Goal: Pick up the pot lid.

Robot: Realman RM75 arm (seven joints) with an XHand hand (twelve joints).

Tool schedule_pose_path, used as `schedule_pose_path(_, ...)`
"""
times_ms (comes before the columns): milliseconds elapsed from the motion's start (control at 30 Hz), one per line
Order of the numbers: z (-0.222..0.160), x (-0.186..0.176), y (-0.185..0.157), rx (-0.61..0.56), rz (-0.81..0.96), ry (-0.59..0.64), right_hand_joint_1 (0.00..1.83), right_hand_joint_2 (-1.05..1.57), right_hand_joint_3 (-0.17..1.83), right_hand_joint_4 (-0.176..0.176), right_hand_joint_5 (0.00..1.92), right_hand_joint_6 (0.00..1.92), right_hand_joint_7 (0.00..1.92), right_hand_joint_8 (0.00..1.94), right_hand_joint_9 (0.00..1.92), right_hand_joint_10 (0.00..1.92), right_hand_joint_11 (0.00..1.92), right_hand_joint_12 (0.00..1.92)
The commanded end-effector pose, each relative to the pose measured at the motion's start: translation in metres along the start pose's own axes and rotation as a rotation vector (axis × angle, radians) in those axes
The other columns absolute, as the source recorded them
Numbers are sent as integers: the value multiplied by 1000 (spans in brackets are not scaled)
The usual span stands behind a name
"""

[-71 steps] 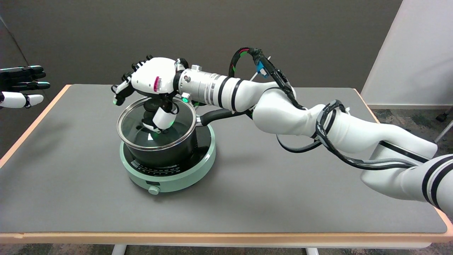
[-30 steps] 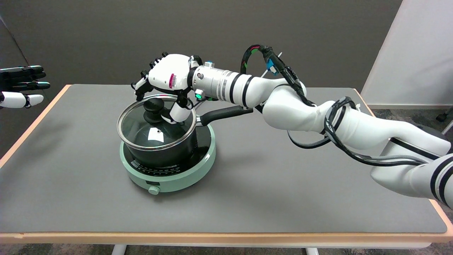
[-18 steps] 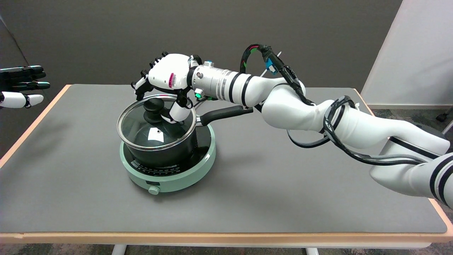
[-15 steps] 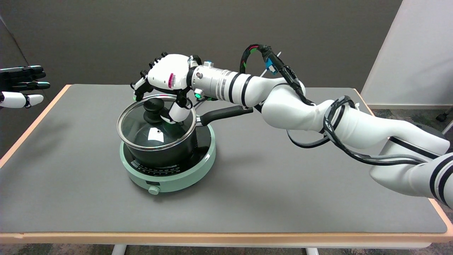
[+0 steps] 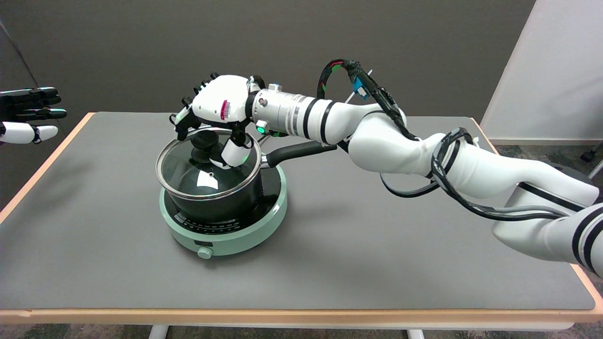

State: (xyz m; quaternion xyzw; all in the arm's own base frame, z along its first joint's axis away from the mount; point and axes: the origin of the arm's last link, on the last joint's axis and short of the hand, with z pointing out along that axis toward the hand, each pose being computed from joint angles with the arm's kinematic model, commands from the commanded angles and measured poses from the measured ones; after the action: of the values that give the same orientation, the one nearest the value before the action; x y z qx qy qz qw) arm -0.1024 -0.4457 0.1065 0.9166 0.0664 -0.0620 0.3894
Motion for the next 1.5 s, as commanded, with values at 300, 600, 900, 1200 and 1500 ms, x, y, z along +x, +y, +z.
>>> schedule_pose_path(300,11,-6,7,-22,37,-23,972,610,904,176,646,397,769,292,754,509,448,819)
schedule_pose_path(600,13,-5,7,-23,41,-26,963,626,886,176,660,446,787,308,768,530,454,819)
schedule_pose_path(900,11,-4,5,-17,41,-17,934,651,882,176,690,613,867,388,803,603,473,837)
schedule_pose_path(1200,10,-5,4,-16,42,-15,927,677,875,176,709,756,901,464,828,654,497,892)
schedule_pose_path(1500,10,-5,2,-10,42,-12,1196,1074,224,-33,763,1432,961,982,870,856,652,1147)
